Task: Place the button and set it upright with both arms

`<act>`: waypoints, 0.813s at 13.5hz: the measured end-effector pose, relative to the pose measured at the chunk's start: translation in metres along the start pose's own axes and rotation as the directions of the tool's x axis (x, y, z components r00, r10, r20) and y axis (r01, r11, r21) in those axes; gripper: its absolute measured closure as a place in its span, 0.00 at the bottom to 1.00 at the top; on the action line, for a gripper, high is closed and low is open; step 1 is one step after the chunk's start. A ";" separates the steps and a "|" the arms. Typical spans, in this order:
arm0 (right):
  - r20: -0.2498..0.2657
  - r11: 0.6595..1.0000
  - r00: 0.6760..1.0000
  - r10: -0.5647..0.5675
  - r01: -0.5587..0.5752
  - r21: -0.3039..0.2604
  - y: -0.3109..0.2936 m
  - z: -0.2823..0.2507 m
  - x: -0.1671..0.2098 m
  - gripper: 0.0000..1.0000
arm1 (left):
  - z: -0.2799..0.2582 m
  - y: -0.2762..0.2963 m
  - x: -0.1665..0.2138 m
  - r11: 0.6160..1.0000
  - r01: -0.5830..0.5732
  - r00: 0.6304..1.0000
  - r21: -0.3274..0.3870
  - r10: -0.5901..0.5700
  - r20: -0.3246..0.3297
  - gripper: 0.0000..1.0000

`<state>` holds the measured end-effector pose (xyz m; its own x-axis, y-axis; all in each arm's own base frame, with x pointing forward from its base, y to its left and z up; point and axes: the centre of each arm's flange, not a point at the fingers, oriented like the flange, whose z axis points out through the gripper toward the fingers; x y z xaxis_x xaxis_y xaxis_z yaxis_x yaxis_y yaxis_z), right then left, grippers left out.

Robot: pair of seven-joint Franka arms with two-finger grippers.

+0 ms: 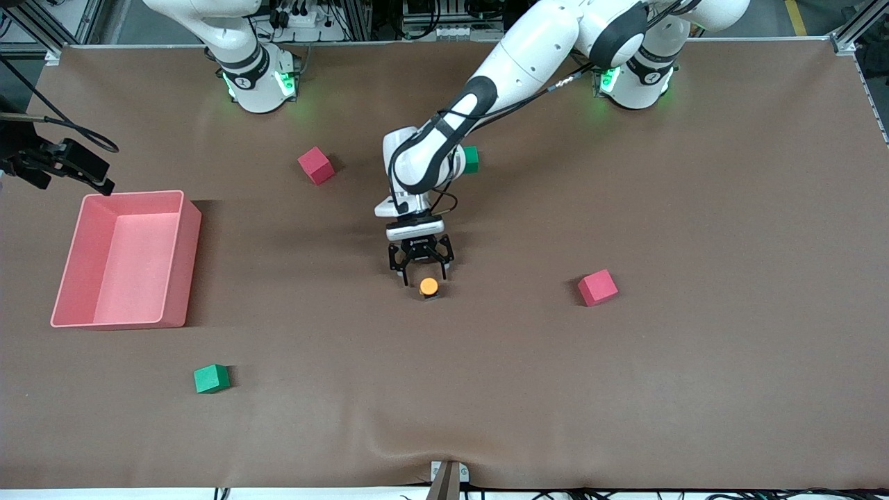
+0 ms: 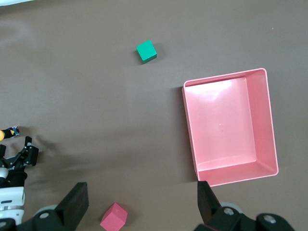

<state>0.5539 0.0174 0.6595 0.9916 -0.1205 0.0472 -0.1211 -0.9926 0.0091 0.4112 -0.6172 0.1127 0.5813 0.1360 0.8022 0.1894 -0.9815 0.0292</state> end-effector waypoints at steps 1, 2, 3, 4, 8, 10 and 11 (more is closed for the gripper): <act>0.000 1.000 1.000 0.000 0.000 0.000 0.000 0.000 0.000 0.00 | -0.009 0.005 -0.003 0.999 0.031 0.999 0.010 -0.031 0.029 0.00; 0.000 1.000 1.000 0.000 0.000 0.000 0.000 0.000 0.000 0.00 | -0.019 0.011 -0.005 0.997 0.065 0.996 0.029 -0.067 0.062 0.00; 0.000 1.000 1.000 0.000 0.000 0.000 0.000 0.000 0.000 0.00 | -0.029 0.014 -0.007 0.994 0.086 0.992 0.063 -0.091 0.087 0.00; 0.000 1.000 1.000 0.000 0.000 0.000 0.000 0.000 0.000 0.00 | -0.040 0.017 -0.008 0.991 0.083 0.989 0.102 -0.095 0.115 0.00; 0.000 1.000 1.000 0.001 -0.001 0.000 0.000 0.000 0.000 0.00 | -0.087 0.031 0.013 0.986 0.030 0.966 0.163 -0.070 0.248 0.00; 0.000 1.000 1.000 0.001 -0.001 0.000 0.000 0.000 0.000 0.00 | -0.114 0.035 0.046 0.984 -0.015 0.945 0.175 -0.043 0.323 0.00; 0.000 1.000 1.000 0.001 -0.001 0.000 0.000 0.000 0.000 0.00 | -0.129 0.036 0.068 0.984 -0.038 0.928 0.175 -0.030 0.370 0.00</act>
<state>0.5540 0.0170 0.6593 0.9915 -0.1212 0.0469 -0.1218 -0.9925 0.0092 0.3555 -0.6605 0.2450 0.8270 0.2056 0.5232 0.3024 -0.9473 -0.1057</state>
